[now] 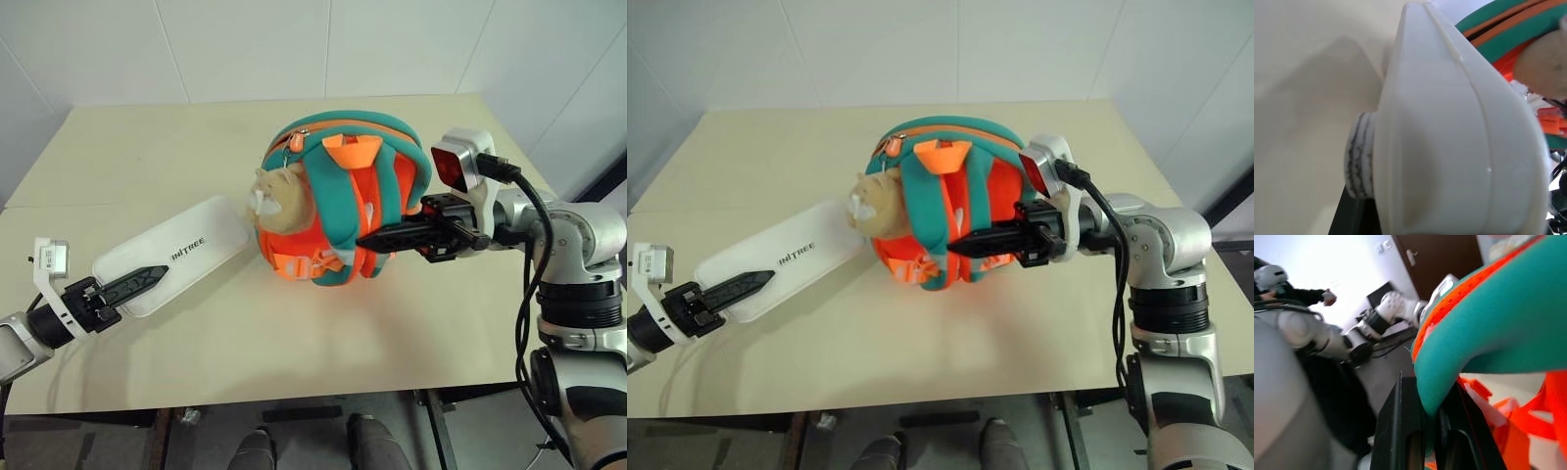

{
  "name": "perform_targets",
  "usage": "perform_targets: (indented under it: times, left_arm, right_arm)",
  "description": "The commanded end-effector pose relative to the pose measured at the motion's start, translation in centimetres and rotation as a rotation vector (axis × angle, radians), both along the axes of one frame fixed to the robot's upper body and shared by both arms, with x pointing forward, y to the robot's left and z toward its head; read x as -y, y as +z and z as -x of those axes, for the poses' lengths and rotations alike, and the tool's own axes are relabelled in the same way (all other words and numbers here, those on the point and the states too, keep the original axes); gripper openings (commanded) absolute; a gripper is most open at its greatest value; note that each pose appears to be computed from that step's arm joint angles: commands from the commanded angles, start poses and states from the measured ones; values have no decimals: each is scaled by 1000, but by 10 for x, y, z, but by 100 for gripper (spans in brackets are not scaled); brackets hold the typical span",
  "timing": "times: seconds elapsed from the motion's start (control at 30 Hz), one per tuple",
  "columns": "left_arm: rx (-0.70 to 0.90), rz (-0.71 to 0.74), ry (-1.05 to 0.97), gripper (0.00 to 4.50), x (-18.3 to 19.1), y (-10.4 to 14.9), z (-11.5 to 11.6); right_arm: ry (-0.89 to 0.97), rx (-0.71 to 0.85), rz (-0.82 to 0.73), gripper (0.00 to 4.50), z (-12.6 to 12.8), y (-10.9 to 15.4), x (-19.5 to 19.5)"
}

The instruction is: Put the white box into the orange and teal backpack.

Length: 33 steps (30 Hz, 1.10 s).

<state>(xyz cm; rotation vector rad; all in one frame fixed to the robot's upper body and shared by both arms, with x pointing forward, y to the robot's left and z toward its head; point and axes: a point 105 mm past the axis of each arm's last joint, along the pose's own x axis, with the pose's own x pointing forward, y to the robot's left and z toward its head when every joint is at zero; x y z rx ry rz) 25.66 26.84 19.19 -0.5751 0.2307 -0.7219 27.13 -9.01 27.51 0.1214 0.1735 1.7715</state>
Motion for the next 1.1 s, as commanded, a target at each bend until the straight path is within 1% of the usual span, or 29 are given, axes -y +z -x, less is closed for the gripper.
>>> perform_targets:
  times: [0.03, 0.13, 0.27, 0.43, 0.63, 0.73, 0.87, 0.9, 1.0, 1.1]
  left_arm:
    - [182, 0, -57, 136, 12, 35, 10]
    - [266, 1, -80, 136, 17, 50, 17]
    - [325, -55, -92, 136, 22, 57, 23]
    - [471, -124, -65, 136, 27, 79, 3]
    - [569, -177, -165, 136, 42, 99, -9]
    - [552, -232, -276, 136, 56, 93, -6]
    - [522, -289, -364, 136, 62, 82, -3]
    - [514, -302, -378, 136, 63, 80, -2]
    - [494, -405, -399, 136, 56, 63, -4]
    - [510, -442, -390, 136, 49, 63, -8]
  right_arm:
    - [30, 15, 5, 2, 4, -2, -2]
    - [28, 5, 16, 2, 2, -10, -4]
    - [40, -10, 21, 2, 4, -17, -6]
    - [72, -32, 50, 2, 11, -27, -5]
    - [79, -34, 69, 2, 14, -30, -3]
    - [72, -31, 66, 2, 14, -29, -2]
    - [59, -27, 66, 2, 12, -30, -2]
    - [56, -26, 66, 2, 12, -30, -2]
    - [50, -20, 59, 2, 11, -29, -2]
    - [44, -17, 57, 2, 10, -29, -2]
